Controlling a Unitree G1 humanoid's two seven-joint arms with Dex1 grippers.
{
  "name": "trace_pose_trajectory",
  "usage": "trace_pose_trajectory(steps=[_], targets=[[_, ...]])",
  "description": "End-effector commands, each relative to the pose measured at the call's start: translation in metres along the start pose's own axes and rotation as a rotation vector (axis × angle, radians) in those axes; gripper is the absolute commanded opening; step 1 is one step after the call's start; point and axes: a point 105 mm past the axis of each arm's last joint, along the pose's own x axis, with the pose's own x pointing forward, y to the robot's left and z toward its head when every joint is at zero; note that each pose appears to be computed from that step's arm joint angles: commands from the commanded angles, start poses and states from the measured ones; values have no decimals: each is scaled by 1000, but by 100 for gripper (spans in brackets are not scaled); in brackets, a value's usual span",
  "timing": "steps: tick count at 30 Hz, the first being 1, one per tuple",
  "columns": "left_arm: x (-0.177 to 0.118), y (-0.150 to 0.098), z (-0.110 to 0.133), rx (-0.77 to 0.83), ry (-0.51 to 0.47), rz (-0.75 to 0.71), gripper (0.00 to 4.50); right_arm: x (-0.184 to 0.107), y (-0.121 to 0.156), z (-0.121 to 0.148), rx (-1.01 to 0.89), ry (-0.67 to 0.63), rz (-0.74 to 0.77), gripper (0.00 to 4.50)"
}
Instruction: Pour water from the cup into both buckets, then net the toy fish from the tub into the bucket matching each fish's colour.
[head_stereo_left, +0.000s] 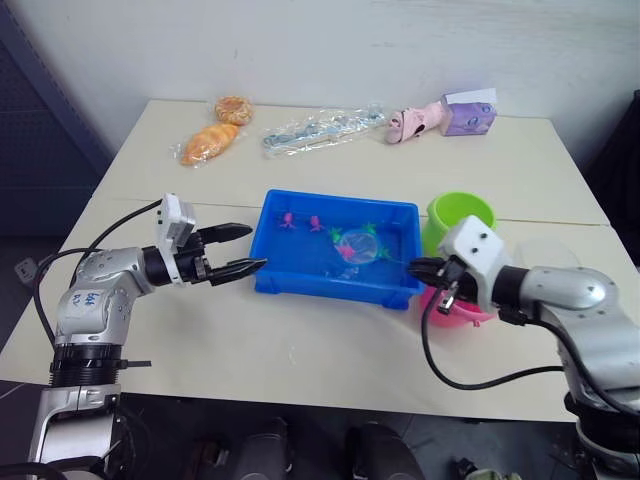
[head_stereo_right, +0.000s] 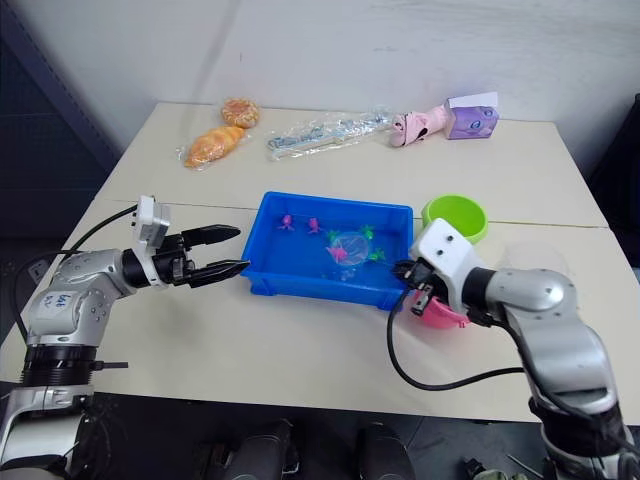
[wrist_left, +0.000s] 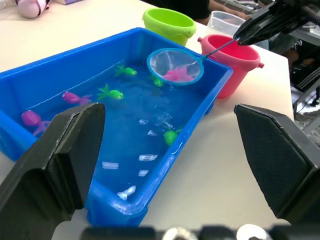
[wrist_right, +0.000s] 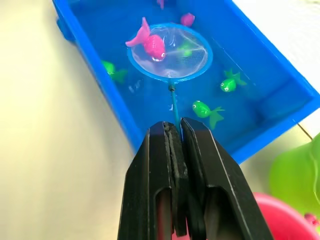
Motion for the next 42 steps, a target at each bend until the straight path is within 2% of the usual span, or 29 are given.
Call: trace_pose_trajectory(steps=[1,6,11,13,17,23,25,28,34,42], targets=[[8,-7,17,52,-34,-63,445,-27,5,15,-17,-87,-8,0],[21,-11,23,56,-49,-124,445,-57,0,13,-12,-88,-91,0],[45,-22,29,55,-76,-233,445,-107,-12,6,-24,-92,-278,0],[49,-23,30,55,-79,-250,445,-115,-10,1,-39,-61,-293,0],[64,-29,30,50,-92,-309,445,-139,-3,-37,-150,138,-365,0],[72,-33,27,42,-99,-341,445,-150,-4,-57,-251,189,-487,0],[74,-34,27,39,-102,-348,445,-150,-2,-64,-345,226,-490,0],[75,-36,26,38,-105,-352,445,-150,-6,-65,-413,209,-545,0],[74,-38,26,37,-110,-353,445,-149,-11,-68,-627,237,-553,0],[75,-39,27,34,-122,-345,445,-139,2,-79,-1023,275,-472,0]])
